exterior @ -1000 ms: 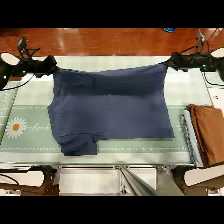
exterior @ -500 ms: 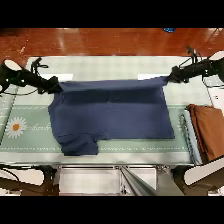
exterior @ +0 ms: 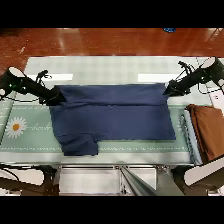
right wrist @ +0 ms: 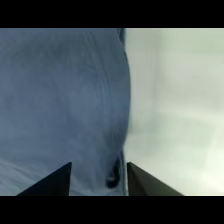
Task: Fold the shirts.
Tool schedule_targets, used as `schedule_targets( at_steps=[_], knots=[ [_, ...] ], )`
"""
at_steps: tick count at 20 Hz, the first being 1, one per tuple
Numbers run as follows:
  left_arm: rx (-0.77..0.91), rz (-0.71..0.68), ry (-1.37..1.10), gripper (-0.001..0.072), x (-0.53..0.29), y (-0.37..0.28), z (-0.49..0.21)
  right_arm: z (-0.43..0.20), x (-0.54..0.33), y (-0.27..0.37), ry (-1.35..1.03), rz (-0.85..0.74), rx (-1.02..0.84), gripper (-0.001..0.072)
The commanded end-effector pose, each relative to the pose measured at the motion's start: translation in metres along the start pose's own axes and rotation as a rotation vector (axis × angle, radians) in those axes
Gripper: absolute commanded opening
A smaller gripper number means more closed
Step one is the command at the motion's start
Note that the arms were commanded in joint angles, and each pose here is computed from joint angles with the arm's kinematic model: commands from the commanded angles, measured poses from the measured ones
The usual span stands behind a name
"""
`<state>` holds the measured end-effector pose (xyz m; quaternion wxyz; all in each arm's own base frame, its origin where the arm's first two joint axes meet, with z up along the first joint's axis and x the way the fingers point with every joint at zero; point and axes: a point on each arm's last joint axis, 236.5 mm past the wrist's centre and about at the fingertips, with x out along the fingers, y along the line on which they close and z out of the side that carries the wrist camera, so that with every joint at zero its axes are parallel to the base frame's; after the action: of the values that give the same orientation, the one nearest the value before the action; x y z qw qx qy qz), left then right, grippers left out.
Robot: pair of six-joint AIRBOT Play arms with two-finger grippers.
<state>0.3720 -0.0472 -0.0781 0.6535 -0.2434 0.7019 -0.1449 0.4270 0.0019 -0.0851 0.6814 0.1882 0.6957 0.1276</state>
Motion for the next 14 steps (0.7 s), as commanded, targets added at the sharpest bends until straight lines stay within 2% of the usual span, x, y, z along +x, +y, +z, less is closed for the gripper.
schedule_targets(
  at_steps=[1,5,8,14],
  knots=[
    [-0.006,-0.022,0.079,0.0503,-0.005,-0.007,-0.021,-0.007,-0.011,0.004,0.006,-0.008,0.047,0.0410],
    [-0.005,-0.010,-0.046,0.0504,-0.046,-0.009,-0.035,-0.016,-0.068,-0.005,-0.131,-0.086,0.059,0.0409],
    [-0.080,0.001,-0.149,0.0507,-0.051,0.010,-0.077,-0.054,-0.076,-0.011,-0.223,-0.080,0.108,0.0408],
    [-0.435,-0.021,-0.268,0.0507,-0.016,0.063,-0.162,-0.122,-0.041,0.032,-0.312,0.105,0.158,0.0408]
  ],
)
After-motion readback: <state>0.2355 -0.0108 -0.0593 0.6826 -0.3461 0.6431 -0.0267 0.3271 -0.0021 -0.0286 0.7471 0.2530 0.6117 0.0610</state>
